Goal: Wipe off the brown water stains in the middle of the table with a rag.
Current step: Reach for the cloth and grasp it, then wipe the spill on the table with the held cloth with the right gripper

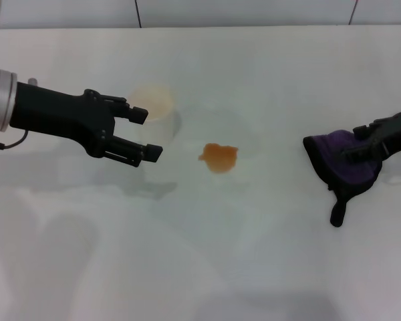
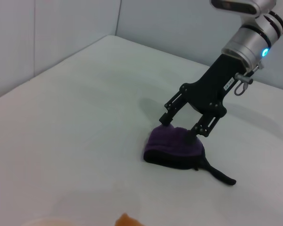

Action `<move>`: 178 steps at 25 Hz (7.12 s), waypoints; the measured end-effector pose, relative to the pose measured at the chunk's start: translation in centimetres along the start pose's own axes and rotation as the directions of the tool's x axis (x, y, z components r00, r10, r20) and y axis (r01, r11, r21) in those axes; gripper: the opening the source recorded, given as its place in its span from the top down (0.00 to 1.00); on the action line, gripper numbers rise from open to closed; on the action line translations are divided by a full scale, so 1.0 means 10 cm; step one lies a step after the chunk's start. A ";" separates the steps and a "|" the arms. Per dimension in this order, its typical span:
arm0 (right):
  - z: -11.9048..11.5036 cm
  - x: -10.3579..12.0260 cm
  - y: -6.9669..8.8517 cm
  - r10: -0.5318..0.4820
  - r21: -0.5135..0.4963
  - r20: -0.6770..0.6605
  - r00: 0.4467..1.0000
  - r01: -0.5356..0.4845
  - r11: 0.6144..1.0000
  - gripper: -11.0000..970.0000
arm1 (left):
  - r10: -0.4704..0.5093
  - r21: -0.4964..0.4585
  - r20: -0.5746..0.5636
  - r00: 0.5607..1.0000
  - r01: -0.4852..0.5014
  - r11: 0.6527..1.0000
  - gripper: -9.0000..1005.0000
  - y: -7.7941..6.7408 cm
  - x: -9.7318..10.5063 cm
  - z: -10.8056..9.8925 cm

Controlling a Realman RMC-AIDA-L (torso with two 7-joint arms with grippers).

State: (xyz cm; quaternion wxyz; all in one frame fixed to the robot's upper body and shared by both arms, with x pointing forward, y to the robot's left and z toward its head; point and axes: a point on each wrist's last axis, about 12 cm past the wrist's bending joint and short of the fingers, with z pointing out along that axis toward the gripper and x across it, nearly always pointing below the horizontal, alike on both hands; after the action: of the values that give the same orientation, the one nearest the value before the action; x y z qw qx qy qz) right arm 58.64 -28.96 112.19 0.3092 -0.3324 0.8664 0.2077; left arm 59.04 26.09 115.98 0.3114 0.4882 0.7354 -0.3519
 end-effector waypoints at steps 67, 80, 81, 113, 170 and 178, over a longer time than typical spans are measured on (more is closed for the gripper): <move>0.56 -1.02 0.82 -0.303 -0.242 -0.103 0.948 0.271 0.932 0.89 | 0.020 -0.002 0.002 1.000 -0.020 1.000 0.12 0.01 -0.02 0.01; 0.84 -1.16 1.07 -0.375 -0.315 -0.154 0.914 0.314 0.896 0.89 | 0.032 -0.002 0.004 0.999 -0.032 0.999 0.12 0.02 -0.06 0.03; 0.86 -1.16 1.08 -0.376 -0.316 -0.156 0.913 0.314 0.895 0.89 | 0.033 -0.001 0.004 0.999 -0.033 0.999 0.12 0.02 -0.07 0.03; 1.11 -1.18 1.20 -0.441 -0.287 -0.176 0.880 0.382 0.878 0.89 | 0.034 0.003 0.021 0.999 -0.034 0.999 0.12 0.03 -0.09 0.08; 1.05 -1.03 1.03 -0.351 -0.273 -0.180 0.919 0.296 0.915 0.89 | 0.025 0.011 0.047 0.999 -0.026 1.000 0.12 0.03 -0.03 0.18; 1.08 -1.04 0.95 -0.333 -0.222 -0.163 0.929 0.294 0.930 0.89 | 0.029 0.004 0.063 0.998 -0.029 1.000 0.12 0.03 -0.05 0.17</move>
State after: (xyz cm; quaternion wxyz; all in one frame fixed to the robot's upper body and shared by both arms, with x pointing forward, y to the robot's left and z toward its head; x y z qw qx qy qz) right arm 62.33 -11.63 112.89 0.2172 -0.5146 0.8038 0.2048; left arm 59.70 24.51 115.32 0.3385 0.4881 0.7173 -0.3643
